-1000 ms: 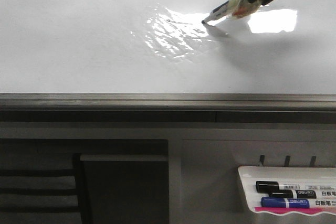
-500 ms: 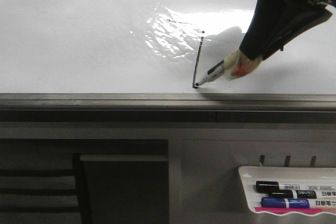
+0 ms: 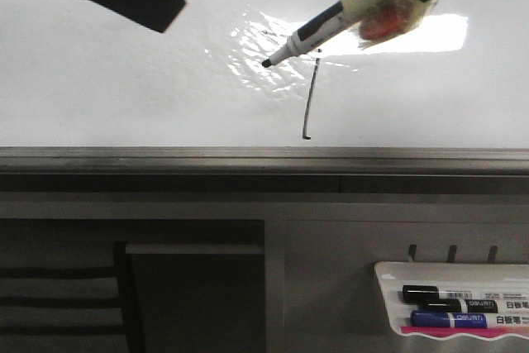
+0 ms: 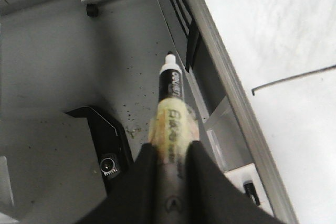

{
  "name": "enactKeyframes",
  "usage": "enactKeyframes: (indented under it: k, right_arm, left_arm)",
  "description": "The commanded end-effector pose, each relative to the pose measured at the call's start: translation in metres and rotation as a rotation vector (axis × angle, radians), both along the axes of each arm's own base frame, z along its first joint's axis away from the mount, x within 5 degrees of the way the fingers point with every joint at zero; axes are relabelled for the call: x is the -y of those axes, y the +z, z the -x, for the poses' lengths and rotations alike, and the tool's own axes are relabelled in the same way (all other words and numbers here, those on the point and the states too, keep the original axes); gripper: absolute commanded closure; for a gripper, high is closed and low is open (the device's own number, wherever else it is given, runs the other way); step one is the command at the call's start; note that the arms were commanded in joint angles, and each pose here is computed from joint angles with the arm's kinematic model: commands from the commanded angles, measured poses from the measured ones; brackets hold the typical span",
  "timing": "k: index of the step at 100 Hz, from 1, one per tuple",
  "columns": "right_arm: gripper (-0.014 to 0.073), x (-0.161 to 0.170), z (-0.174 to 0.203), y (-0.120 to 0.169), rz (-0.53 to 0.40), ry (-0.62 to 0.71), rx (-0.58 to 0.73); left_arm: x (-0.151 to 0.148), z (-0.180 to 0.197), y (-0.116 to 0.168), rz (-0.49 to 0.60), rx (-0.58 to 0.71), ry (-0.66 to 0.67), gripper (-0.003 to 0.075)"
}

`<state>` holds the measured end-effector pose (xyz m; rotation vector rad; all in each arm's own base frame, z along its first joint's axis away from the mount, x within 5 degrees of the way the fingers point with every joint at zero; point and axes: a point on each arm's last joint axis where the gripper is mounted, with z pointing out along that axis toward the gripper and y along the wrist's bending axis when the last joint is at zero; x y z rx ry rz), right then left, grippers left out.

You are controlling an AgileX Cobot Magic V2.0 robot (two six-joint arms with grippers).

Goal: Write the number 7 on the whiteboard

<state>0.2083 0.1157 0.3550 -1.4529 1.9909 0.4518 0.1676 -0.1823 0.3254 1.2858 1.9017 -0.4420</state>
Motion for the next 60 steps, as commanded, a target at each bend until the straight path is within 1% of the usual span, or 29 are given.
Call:
enactKeyframes:
  k: [1,14,31,40,60]
  right_arm:
    - [0.0666,0.000,0.005,0.018,-0.022,0.075,0.122]
    - [0.0666,0.000,0.005,0.018,0.000,0.127,0.166]
    - [0.0666,0.000,0.004,0.018,-0.001,0.124,0.177]
    - [0.0666,0.000,0.004,0.018,0.000,0.124,0.179]
    - [0.0666,0.000,0.004,0.018,0.003,0.124,0.180]
  left_arm:
    - [0.018,-0.001,0.019,0.058,0.066,-0.055,0.0741]
    - [0.039,-0.006,0.016,0.041,0.077,-0.106,0.0741]
    - [0.058,-0.014,0.011,0.027,0.057,-0.124,0.0741]
    - [0.063,-0.017,0.006,0.017,0.051,-0.131,0.0741]
    - [0.064,-0.018,0.006,0.021,0.061,-0.128,0.0740]
